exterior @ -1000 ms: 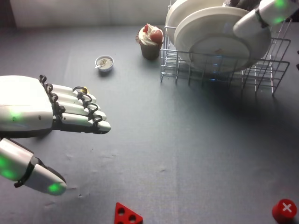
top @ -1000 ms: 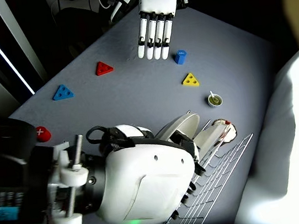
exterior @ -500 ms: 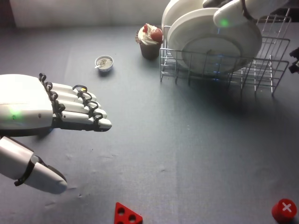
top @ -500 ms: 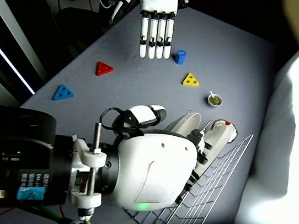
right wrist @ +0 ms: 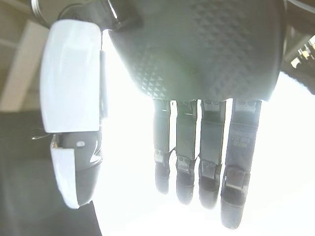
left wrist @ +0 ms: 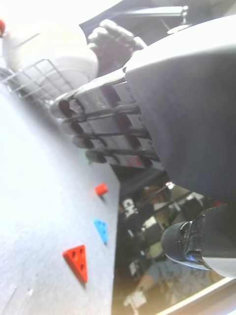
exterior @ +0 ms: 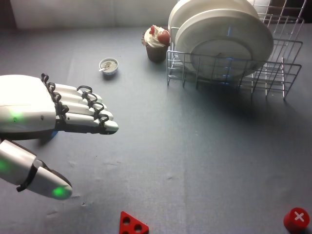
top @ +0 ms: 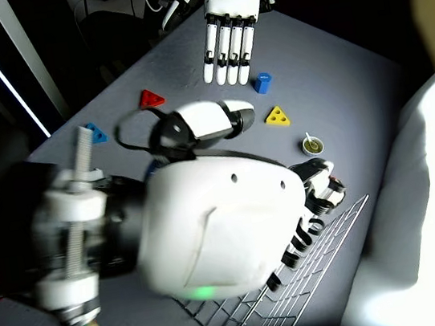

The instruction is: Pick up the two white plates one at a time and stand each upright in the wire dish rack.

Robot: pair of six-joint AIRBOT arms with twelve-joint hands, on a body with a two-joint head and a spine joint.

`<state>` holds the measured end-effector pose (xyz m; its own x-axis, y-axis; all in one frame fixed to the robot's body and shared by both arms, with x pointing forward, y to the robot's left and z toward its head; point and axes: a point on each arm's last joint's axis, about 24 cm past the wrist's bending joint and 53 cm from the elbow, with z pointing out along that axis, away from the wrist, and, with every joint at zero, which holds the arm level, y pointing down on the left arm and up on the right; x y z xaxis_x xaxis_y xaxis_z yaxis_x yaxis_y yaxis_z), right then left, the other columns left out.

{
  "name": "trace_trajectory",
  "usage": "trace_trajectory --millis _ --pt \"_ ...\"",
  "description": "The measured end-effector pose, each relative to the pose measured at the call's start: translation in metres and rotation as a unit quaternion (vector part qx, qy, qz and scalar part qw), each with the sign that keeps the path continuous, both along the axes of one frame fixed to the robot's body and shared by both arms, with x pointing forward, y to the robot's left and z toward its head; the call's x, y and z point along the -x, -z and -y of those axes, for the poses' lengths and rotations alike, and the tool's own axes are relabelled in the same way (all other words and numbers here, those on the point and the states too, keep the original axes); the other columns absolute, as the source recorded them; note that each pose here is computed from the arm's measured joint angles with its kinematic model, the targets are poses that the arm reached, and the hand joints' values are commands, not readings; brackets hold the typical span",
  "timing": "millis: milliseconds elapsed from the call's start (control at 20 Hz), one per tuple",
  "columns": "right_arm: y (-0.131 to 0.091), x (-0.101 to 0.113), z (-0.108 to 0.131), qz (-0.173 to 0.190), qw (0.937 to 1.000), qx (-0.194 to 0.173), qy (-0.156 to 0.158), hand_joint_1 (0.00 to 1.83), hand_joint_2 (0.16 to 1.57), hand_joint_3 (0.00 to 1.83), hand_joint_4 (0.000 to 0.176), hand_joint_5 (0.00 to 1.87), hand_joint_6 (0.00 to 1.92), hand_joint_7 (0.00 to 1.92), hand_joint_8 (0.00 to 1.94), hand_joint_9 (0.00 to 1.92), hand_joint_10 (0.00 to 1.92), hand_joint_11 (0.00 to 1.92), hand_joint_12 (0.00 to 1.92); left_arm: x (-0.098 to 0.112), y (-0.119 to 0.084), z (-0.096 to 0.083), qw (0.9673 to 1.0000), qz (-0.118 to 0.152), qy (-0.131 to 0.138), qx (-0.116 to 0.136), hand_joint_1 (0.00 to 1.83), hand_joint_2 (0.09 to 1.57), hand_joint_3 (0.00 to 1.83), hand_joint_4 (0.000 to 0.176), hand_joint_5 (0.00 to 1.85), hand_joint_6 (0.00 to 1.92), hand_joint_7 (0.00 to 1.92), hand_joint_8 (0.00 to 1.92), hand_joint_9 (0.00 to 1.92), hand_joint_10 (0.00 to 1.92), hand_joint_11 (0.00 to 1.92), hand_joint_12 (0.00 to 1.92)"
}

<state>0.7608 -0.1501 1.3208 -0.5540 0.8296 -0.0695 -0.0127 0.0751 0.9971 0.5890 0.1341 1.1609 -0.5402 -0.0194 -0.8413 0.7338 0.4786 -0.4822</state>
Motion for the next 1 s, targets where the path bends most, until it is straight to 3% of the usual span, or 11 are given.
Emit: trace_trajectory --millis 150,250,350,400,450,600,700,750,850,900,1000 --pt "0.006 0.011 0.003 0.044 0.9954 0.085 -0.002 0.87 1.02 0.01 0.031 0.58 0.00 0.60 0.01 0.62 0.01 0.68 0.05 0.001 -0.001 0.001 1.0000 -0.001 0.001 0.002 0.00 1.02 0.00 0.000 0.14 0.00 0.18 0.00 0.18 0.00 0.18 0.01" --pt "0.010 0.019 0.008 0.100 0.9811 0.165 0.014 0.86 1.02 0.01 0.030 0.56 0.00 0.62 0.01 0.64 0.02 0.68 0.05 0.001 -0.001 0.001 1.0000 -0.001 0.000 0.002 0.00 1.02 0.00 0.000 0.12 0.00 0.15 0.00 0.15 0.00 0.14 0.00" --pt "0.006 0.034 0.013 0.192 0.9470 0.253 0.044 0.85 1.02 0.00 0.026 0.53 0.00 0.61 0.00 0.62 0.00 0.66 0.04 0.003 -0.001 0.003 1.0000 -0.002 0.003 0.004 0.00 1.01 0.00 0.000 0.13 0.01 0.15 0.01 0.15 0.00 0.16 0.01" --pt "-0.002 0.044 0.012 0.243 0.9257 0.285 0.054 0.82 1.02 0.01 0.025 0.49 0.00 0.58 0.00 0.59 0.00 0.64 0.03 0.003 -0.001 0.003 1.0000 -0.002 0.003 0.004 0.00 1.02 0.00 0.000 0.13 0.01 0.16 0.01 0.16 0.01 0.16 0.01" --pt "-0.016 0.060 0.008 0.309 0.8965 0.311 0.064 0.81 1.02 0.00 0.026 0.47 0.00 0.56 0.00 0.57 0.00 0.62 0.02 0.002 -0.001 0.003 1.0000 -0.003 0.001 0.005 0.00 1.02 0.00 0.000 0.12 0.00 0.15 0.00 0.15 0.00 0.15 0.00" --pt "-0.047 0.097 0.000 0.429 0.8396 0.324 0.080 0.66 1.04 0.01 0.049 0.44 0.00 0.52 0.00 0.51 0.00 0.56 0.00 0.004 -0.004 0.003 1.0000 -0.002 0.003 0.008 0.00 1.02 0.00 0.000 0.12 0.00 0.16 0.00 0.15 0.00 0.15 0.00" --pt "-0.045 0.120 -0.013 0.492 0.7954 0.348 0.064 0.51 1.03 0.00 0.060 0.35 0.00 0.45 0.00 0.45 0.00 0.51 0.00 0.005 -0.003 0.004 1.0000 -0.003 0.003 0.007 0.00 1.02 0.00 0.000 0.13 0.00 0.17 0.01 0.16 0.00 0.16 0.01" --pt "-0.033 0.133 -0.022 0.523 0.7648 0.374 0.038 0.39 1.04 0.01 0.061 0.27 0.00 0.39 0.00 0.39 0.00 0.46 0.00 0.006 -0.003 0.005 1.0000 -0.003 0.004 0.008 0.00 1.02 0.00 0.000 0.12 0.00 0.16 0.01 0.16 0.00 0.15 0.00" --pt "-0.015 0.152 -0.034 0.564 0.7225 0.400 0.001 0.28 1.02 0.00 0.054 0.21 0.00 0.35 0.00 0.35 0.00 0.42 0.00 0.006 -0.003 0.005 1.0000 -0.003 0.003 0.007 0.00 1.02 0.00 0.000 0.12 0.00 0.17 0.01 0.16 0.00 0.14 0.00" --pt "-0.010 0.161 -0.038 0.581 0.7059 0.405 -0.012 0.25 1.02 0.00 0.046 0.20 0.00 0.33 0.00 0.34 0.00 0.39 0.00 0.006 -0.003 0.005 1.0000 -0.004 0.003 0.007 0.00 1.02 0.00 0.000 0.12 0.00 0.17 0.00 0.16 0.00 0.14 0.00" --pt "-0.008 0.166 -0.039 0.591 0.6988 0.402 -0.018 0.18 1.01 0.00 0.033 0.20 0.00 0.29 0.00 0.31 0.00 0.34 0.00 0.006 -0.003 0.005 1.0000 -0.004 0.003 0.006 0.00 1.02 0.00 0.000 0.13 0.01 0.17 0.00 0.16 0.00 0.14 0.00"
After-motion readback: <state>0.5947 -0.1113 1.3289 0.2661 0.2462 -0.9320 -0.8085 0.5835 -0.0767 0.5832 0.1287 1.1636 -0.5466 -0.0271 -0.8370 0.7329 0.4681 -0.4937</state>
